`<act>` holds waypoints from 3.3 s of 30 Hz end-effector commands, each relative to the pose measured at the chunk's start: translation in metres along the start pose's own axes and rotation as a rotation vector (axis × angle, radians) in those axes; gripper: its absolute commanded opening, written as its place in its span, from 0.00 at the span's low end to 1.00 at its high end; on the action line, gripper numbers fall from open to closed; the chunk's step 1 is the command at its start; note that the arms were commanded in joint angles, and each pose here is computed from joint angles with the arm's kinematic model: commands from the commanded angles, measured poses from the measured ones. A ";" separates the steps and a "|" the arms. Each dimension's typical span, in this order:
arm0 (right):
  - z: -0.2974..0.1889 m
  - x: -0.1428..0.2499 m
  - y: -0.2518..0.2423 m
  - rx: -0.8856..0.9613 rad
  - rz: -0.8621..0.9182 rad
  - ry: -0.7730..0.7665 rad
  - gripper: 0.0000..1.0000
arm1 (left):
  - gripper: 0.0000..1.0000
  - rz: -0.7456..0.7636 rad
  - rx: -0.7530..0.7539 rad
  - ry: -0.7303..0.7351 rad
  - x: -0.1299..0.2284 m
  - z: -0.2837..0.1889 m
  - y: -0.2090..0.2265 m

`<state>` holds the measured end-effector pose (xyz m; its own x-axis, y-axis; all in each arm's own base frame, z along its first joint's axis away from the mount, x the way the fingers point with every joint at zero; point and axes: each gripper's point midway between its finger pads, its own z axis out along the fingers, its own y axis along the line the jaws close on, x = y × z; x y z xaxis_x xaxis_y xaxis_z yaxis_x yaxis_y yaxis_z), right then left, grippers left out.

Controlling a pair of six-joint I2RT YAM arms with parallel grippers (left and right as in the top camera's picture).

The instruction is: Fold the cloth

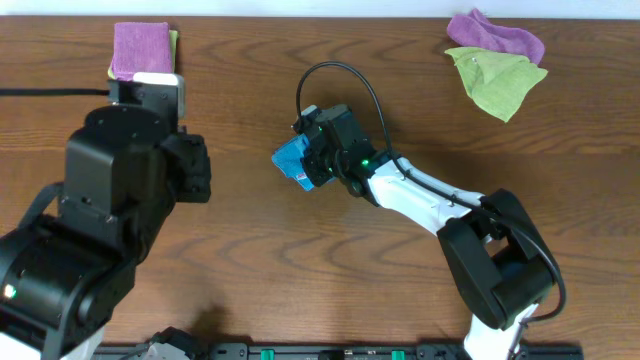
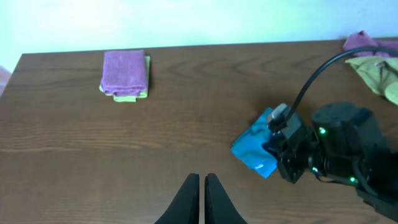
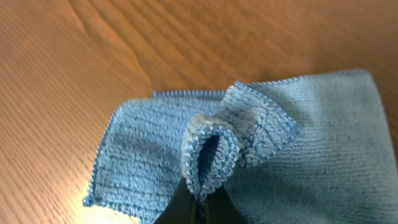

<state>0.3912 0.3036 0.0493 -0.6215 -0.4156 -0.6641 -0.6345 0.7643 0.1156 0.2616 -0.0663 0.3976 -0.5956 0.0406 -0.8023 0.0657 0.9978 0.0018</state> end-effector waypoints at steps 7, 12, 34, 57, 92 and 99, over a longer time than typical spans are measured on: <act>0.006 -0.018 0.015 -0.036 -0.038 -0.064 0.01 | 0.06 0.003 -0.002 0.017 0.005 0.002 0.001; 0.012 -0.013 0.054 -0.199 -0.006 -0.058 0.64 | 0.06 0.009 -0.007 0.035 0.009 0.003 0.001; -0.116 -0.097 -0.010 0.082 -0.054 -0.265 0.87 | 0.06 0.024 -0.076 0.173 0.054 0.046 0.004; -0.394 0.027 -0.107 0.732 0.166 -0.154 0.99 | 0.99 -0.094 0.352 0.469 0.157 0.186 -0.108; -0.330 0.076 -0.076 0.479 0.318 -0.216 0.99 | 0.95 -0.557 0.394 0.585 0.254 0.252 -0.108; -0.329 0.076 -0.077 0.481 0.313 -0.214 0.99 | 0.95 -0.683 0.434 0.605 0.256 0.266 -0.120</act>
<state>0.2408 0.0521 0.2298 -0.6137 -0.0584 -0.7874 -0.1228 0.9922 0.0221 0.3195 -0.1838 0.0463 -0.9093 -0.3632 -0.2031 -0.1611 0.7572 -0.6329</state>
